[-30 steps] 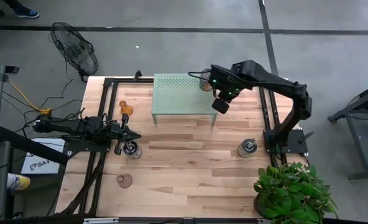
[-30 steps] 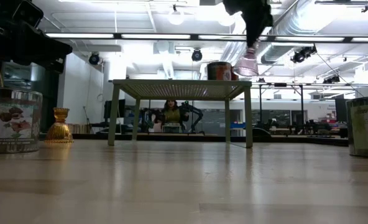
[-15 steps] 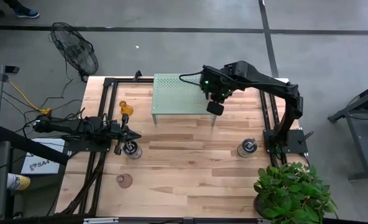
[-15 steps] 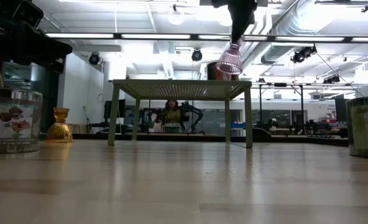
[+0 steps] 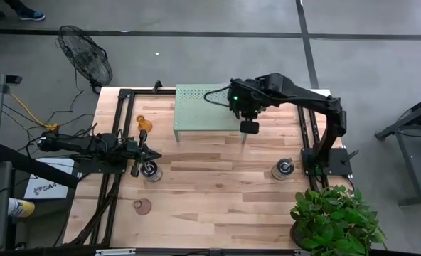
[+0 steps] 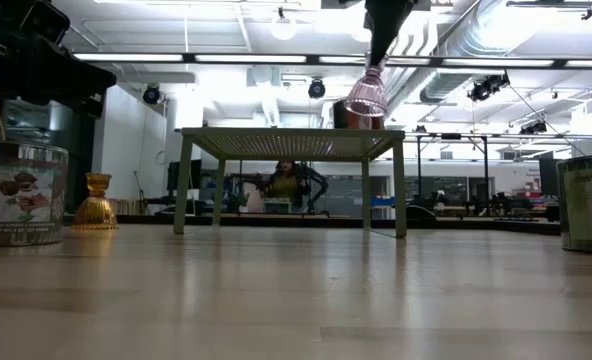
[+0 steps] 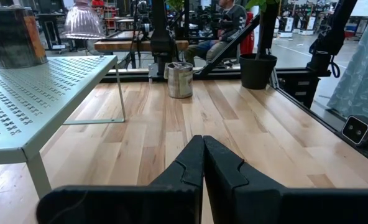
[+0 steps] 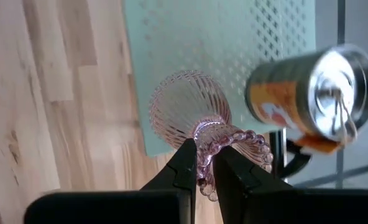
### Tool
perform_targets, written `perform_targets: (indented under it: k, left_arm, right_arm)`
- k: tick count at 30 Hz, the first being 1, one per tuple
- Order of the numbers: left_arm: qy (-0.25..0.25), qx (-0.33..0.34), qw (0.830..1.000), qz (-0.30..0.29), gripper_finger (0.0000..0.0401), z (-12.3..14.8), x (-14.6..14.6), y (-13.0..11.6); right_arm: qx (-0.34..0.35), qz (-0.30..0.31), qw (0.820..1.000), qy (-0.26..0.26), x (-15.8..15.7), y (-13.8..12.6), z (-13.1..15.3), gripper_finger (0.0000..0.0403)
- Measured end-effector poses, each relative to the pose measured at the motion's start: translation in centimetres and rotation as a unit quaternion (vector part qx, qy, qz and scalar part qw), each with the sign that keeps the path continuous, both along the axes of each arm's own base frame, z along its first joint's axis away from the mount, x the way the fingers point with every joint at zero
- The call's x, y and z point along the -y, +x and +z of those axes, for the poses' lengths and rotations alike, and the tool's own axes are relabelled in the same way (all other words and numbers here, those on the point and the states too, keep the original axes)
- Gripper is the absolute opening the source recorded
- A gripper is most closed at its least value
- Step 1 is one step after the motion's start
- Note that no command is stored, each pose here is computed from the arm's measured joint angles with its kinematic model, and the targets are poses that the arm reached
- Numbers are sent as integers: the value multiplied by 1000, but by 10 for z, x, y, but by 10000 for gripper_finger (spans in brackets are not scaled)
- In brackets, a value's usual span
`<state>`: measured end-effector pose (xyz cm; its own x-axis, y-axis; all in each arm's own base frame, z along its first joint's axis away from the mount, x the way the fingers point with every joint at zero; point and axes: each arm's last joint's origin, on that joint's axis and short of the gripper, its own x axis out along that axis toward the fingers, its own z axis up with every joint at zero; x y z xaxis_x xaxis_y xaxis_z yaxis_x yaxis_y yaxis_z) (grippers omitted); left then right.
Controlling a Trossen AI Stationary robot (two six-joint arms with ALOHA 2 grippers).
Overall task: Pick & Place candle stick holders
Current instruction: Put the top pink glass candle holder on the shelf
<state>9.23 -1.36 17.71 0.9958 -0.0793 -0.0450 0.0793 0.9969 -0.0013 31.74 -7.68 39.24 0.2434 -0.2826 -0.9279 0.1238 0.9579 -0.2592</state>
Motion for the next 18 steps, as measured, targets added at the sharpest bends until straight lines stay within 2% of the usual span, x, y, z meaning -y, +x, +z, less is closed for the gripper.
perform_targets:
  k: [10, 18]
  left_arm:
    - [0, 0, 1000, 0, 1, 0, 0, 0]
    - [0, 30, 996, 85, 1, 5, -5, 0]
  right_arm:
    - [42, 26, 998, 33, -10, 9, 2, 26]
    - [53, 25, 998, 32, -17, 12, 2, 26]
